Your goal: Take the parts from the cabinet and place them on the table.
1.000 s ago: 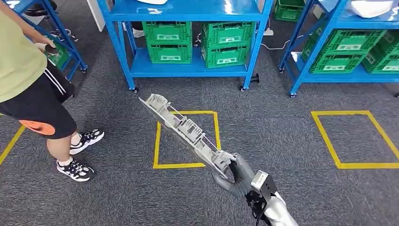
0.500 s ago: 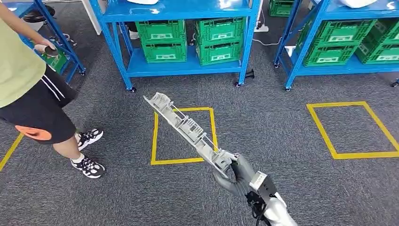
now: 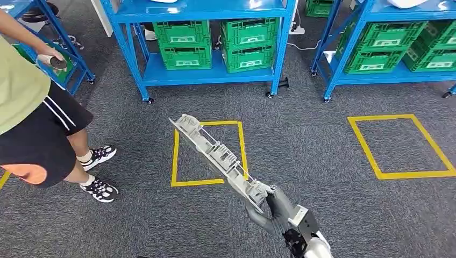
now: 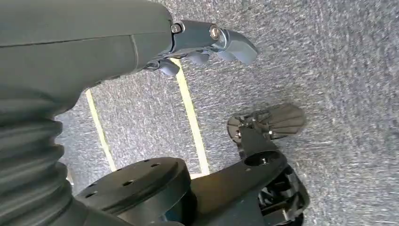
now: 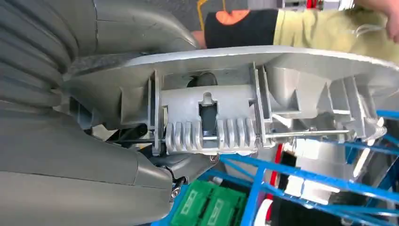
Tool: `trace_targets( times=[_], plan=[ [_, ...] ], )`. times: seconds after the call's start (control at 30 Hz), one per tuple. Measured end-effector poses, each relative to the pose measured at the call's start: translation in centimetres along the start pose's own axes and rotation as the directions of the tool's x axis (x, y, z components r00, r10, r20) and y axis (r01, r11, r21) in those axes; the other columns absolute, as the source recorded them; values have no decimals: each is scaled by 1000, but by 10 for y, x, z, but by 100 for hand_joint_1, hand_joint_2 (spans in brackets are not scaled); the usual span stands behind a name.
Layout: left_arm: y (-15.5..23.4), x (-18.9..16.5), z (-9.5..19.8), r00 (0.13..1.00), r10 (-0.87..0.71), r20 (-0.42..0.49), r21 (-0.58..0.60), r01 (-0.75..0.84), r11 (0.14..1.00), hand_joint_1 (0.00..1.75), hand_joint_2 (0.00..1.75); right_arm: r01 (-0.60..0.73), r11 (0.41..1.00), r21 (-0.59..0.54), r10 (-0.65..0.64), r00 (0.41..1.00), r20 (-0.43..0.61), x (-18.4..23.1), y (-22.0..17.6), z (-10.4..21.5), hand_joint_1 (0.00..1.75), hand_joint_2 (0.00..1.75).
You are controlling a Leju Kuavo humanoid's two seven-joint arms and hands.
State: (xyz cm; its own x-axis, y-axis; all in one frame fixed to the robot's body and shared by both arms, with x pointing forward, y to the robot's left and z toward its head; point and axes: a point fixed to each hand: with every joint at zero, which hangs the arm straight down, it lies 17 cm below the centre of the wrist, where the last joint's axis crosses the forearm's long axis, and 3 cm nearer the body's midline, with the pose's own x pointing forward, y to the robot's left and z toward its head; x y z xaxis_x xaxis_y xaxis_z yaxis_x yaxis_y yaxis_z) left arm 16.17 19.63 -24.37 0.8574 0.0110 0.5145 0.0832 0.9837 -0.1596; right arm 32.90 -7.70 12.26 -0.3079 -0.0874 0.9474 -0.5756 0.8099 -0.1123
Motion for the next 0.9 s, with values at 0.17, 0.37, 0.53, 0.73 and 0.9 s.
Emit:
trace_targets(
  times=[0.17,0.37,0.53,0.73,0.9],
  plan=[
    [16,-1,2,1000,0,12,31,-1,1000,0,175,23,999,33,-24,999,27,6,3,-11,175,175],
    [26,-5,3,1000,-5,9,49,4,999,0,175,50,998,26,-51,998,38,6,3,-20,175,175],
    [28,-15,6,1000,-15,-16,48,15,999,0,175,67,998,15,-67,997,26,1,8,-20,175,175],
    [32,-18,6,999,-30,-36,54,32,998,0,175,77,997,-2,-77,997,24,0,10,-15,175,175],
    [33,-14,5,999,-44,-32,53,45,998,0,175,82,997,-9,-82,996,24,1,13,-8,175,175]
  ],
)
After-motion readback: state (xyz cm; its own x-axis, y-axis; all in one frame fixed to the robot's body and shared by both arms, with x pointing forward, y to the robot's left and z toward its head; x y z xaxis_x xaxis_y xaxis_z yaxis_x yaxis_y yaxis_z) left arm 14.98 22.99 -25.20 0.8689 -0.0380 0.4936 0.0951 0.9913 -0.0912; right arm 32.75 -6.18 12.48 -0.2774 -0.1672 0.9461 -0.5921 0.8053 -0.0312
